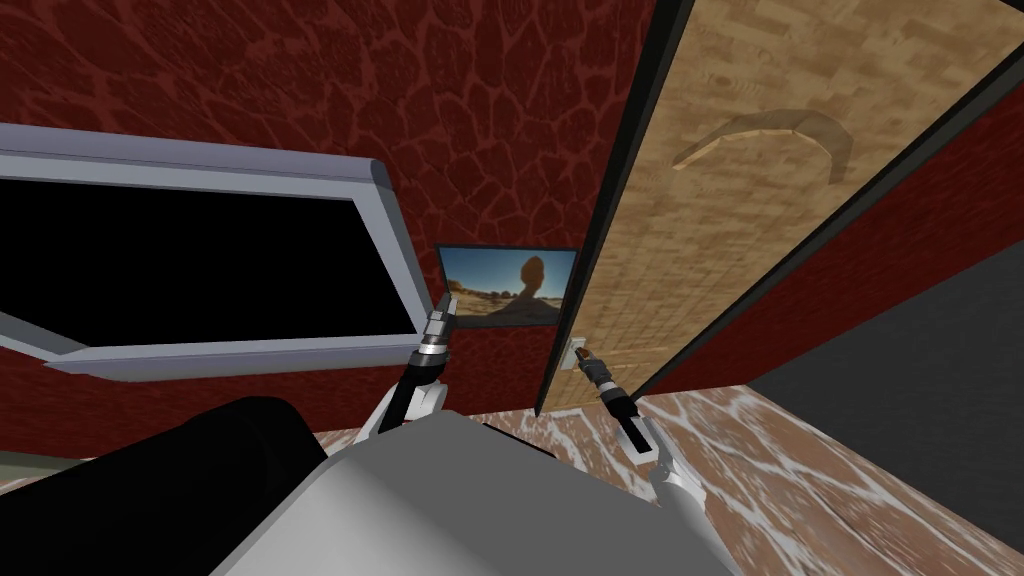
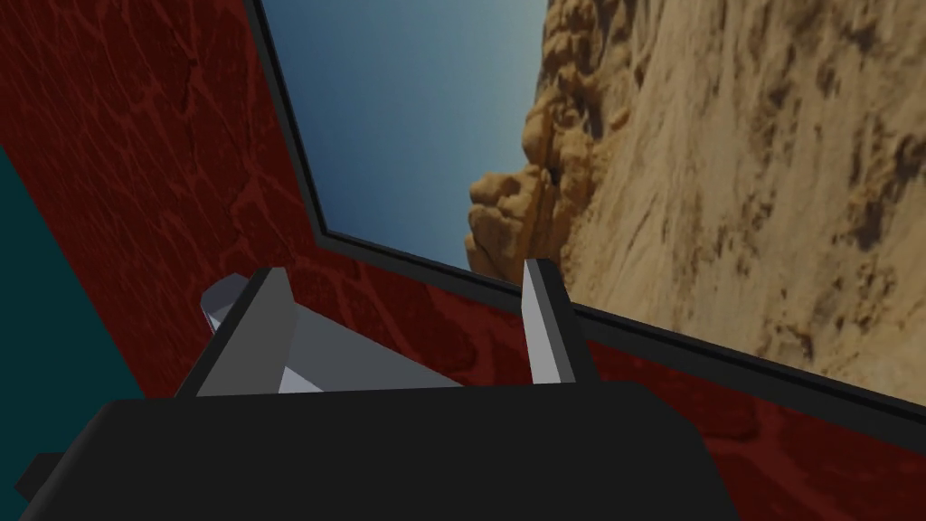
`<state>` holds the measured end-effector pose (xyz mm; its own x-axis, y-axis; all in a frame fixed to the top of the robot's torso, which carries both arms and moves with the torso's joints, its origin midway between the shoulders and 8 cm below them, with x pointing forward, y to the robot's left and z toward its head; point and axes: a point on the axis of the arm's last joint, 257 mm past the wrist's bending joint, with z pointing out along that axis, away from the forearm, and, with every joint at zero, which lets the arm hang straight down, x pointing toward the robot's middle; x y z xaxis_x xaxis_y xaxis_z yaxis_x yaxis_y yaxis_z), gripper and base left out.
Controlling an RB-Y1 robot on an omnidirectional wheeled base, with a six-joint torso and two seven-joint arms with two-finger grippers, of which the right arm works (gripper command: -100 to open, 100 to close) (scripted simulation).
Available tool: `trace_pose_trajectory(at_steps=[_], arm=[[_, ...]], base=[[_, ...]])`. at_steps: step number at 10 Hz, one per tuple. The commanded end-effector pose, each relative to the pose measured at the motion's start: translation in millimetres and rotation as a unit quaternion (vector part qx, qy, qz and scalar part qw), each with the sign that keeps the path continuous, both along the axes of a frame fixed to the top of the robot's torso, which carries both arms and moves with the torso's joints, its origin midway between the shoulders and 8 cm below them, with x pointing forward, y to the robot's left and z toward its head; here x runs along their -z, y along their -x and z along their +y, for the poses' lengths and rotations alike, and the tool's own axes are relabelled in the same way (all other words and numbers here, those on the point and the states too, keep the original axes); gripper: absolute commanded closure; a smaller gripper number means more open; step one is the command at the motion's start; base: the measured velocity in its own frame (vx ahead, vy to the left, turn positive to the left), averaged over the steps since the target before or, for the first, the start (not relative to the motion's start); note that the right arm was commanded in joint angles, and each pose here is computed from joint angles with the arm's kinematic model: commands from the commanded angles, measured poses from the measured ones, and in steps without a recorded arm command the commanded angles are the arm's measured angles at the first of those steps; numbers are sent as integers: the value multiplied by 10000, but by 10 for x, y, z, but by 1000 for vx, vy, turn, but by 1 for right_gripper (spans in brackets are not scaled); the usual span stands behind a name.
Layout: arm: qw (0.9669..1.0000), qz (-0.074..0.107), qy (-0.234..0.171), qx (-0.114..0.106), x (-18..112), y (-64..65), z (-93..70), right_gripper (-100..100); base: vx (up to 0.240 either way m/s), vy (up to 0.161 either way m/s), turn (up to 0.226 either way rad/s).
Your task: Pull the door open
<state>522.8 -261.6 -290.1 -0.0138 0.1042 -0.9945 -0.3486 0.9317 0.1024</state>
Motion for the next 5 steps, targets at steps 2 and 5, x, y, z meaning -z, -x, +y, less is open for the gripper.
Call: trace_pose_trajectory(at_steps=[2,5], arm=[[9990,73,-451,31,-26,-15,32,100],[9951,140,-978,75,-76,-47,57,100]], base=[[-86,-67,57],[-76,-66,59]])
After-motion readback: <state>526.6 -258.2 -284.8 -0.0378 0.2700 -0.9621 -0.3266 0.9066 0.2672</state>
